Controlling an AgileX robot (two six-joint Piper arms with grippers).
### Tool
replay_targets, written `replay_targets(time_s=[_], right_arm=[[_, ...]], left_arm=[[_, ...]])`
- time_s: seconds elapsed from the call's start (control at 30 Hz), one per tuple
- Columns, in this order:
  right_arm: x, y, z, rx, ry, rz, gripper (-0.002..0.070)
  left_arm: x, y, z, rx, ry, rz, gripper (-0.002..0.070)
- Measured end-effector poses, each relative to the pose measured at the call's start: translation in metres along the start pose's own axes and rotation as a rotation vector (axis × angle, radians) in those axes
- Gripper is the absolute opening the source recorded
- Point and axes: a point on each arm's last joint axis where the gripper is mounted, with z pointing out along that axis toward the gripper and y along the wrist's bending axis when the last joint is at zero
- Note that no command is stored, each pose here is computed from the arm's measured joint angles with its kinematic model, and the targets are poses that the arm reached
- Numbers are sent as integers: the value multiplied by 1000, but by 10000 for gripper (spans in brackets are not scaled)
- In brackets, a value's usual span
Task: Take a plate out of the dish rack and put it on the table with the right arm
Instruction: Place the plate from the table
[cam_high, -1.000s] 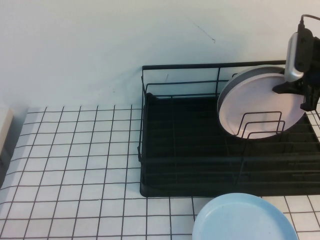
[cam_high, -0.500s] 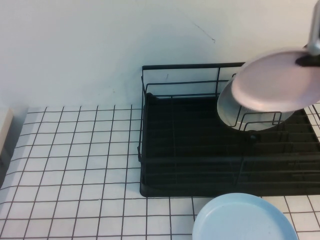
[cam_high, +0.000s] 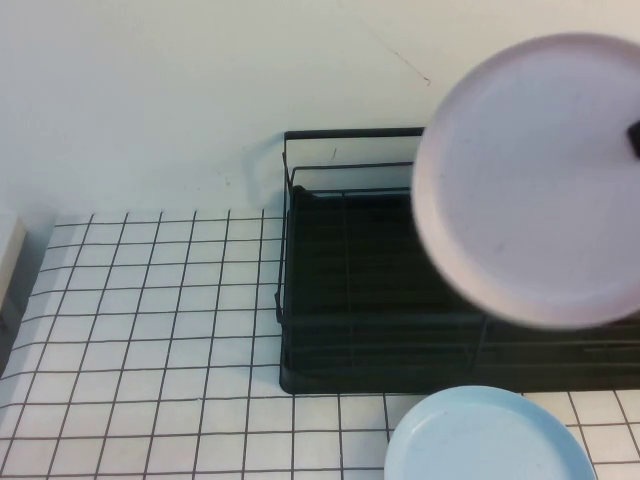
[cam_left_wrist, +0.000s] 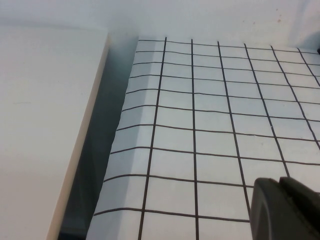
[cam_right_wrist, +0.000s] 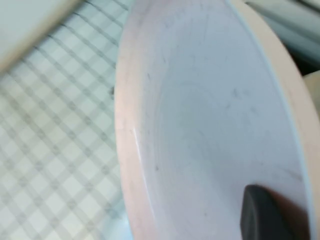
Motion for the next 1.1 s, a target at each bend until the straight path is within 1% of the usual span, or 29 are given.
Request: replay_targets(time_s=[0.1,0.17,0.23,0.37,0.43,0.5,0.6,0.77,0.9,1.0,1.1], right_arm=[[29,12,18,-125,4,112,115],[56,19,32,-186,44,174,115],[91,24,51,-232,111,242,115],[150,25,84,-203,187,357,115],[174,25,96,-176,207,368,115],[191,25,106,-158,210,364,115],[202,22,115,-144,185,328,115],[200,17,124,-148,98,286,115],[201,11,131,-127,70,296,132],[204,7,136,-128,83,311,181],[207,6,140,-141,98,317,272]], left_arm=[[0,0,0,0,0,0,-3],[0,0,0,0,0,0,-3],[0,0,0,0,0,0,-3],[0,0,0,0,0,0,-3],[0,0,0,0,0,0,-3],[0,0,0,0,0,0,-3],[0,0,0,0,0,0,-3],[0,0,0,0,0,0,-3],[0,0,0,0,0,0,-3],[0,0,0,0,0,0,-3],[0,0,0,0,0,0,-3]])
